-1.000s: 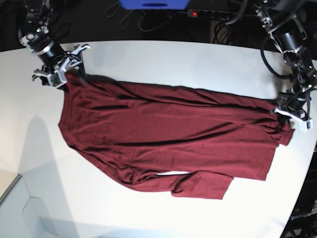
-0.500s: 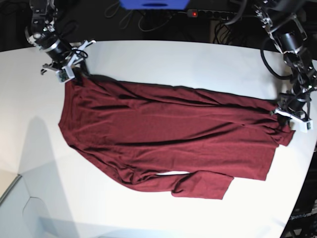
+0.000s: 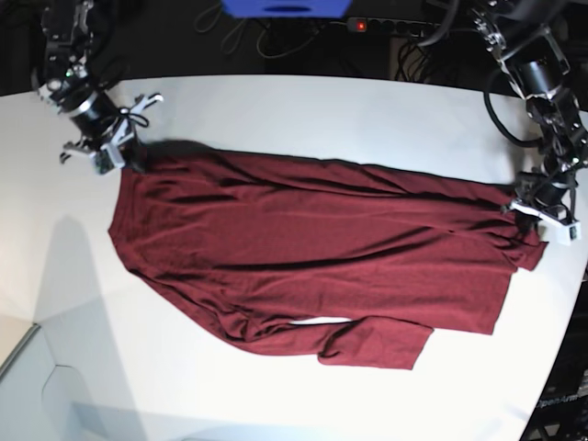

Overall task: Layout the t-shirt on the table in an organized manner, then fold the t-shirt properly
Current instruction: 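Release the shirt with the right gripper and reposition it along the edge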

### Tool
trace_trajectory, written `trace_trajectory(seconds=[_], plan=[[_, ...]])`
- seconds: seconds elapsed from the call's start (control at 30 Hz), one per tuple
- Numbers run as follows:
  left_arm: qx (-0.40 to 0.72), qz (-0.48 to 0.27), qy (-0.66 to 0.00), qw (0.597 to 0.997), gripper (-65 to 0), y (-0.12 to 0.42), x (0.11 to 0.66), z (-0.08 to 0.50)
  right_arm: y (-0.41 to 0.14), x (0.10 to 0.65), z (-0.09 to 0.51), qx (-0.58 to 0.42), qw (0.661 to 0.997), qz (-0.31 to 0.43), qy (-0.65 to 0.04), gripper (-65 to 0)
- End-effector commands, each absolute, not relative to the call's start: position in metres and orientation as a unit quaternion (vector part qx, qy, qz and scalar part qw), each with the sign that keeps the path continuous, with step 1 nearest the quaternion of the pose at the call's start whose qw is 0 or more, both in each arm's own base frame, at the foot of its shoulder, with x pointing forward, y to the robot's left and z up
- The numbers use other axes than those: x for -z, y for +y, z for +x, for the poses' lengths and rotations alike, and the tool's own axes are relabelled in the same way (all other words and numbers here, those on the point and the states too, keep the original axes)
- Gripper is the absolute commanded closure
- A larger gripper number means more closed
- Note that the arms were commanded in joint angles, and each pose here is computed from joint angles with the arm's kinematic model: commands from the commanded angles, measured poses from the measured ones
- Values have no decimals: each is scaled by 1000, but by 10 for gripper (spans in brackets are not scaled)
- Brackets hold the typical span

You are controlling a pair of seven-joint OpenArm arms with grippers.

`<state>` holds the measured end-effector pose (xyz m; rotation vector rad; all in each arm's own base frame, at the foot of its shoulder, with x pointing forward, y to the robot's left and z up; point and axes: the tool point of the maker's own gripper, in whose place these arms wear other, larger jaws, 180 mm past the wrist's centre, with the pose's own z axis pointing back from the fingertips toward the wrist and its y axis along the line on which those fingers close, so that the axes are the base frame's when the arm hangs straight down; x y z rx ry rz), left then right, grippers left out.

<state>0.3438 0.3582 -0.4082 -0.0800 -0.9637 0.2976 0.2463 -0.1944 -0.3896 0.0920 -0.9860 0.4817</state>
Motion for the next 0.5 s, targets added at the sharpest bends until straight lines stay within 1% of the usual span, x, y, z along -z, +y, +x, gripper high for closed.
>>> trace_trajectory(seconds=[0.0, 0.27, 0.47], plan=[[-139, -31, -491, 859, -2, 369, 387, 354, -196, 371, 261, -232, 834, 40, -499, 0], [-138, -31, -491, 860, -2, 369, 387, 354, -197, 348, 295, -233, 813, 30, -532, 0], [-138, -31, -491, 859, -2, 369, 387, 354, -191, 367, 309, -230, 823, 50, -518, 0]])
